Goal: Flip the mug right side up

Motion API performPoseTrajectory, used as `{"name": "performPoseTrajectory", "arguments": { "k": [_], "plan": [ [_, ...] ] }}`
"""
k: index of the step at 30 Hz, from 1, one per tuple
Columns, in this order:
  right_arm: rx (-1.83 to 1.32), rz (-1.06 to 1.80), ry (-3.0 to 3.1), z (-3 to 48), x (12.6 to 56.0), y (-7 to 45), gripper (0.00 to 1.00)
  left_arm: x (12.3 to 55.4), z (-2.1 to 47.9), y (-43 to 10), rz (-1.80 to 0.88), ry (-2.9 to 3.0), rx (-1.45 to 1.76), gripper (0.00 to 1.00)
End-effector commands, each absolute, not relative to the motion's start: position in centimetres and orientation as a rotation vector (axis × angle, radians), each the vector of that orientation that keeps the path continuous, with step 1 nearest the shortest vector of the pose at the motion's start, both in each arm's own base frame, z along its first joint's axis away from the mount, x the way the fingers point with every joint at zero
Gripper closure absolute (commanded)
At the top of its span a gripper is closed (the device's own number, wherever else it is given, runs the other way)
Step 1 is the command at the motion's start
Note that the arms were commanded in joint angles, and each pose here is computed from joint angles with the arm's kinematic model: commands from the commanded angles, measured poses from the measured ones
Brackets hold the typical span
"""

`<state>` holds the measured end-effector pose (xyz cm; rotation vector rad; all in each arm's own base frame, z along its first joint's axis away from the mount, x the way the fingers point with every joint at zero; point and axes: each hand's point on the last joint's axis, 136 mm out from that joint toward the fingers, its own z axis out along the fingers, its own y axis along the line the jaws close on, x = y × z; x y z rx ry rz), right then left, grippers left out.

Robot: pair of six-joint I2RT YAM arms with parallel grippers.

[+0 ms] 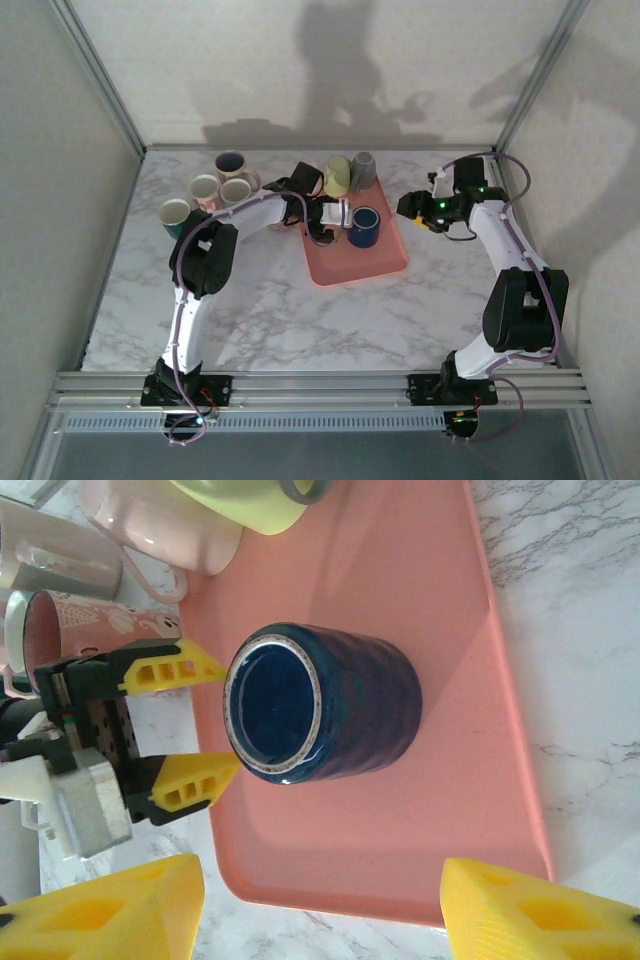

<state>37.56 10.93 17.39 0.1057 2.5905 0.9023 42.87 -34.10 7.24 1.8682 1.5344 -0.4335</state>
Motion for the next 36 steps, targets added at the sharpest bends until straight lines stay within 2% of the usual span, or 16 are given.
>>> {"name": "performPoseTrajectory", "arguments": {
  "k": [1, 14, 19, 27, 31, 36],
  "plan": [
    [0.080, 0.941, 2.565, 18.1, 37.4, 11.3, 0.36, 43.4, 7.3, -34.4, -0.411, 1.512, 1.884, 0.37],
    [0.082, 0.951, 2.578, 17.7, 37.2, 11.4, 0.37, 44.8, 6.3, -35.9, -0.427, 1.509, 1.871, 0.34],
    [0.077, 0.945, 2.581, 17.8, 37.0, 11.3, 0.38, 44.5, 6.1, -36.6, -0.448, 1.477, 1.896, 0.45],
    [0.081, 0.948, 2.574, 18.0, 36.7, 11.1, 0.38, 43.2, 5.7, -36.8, -0.464, 1.458, 1.950, 0.58],
    [0.087, 0.941, 2.576, 17.9, 36.5, 10.9, 0.38, 42.8, 5.9, -36.9, -0.489, 1.489, 1.937, 0.69],
    [0.096, 0.937, 2.580, 17.8, 36.2, 10.8, 0.39, 42.9, 6.5, -37.0, -0.517, 1.578, 1.879, 0.74]
  ]
}}
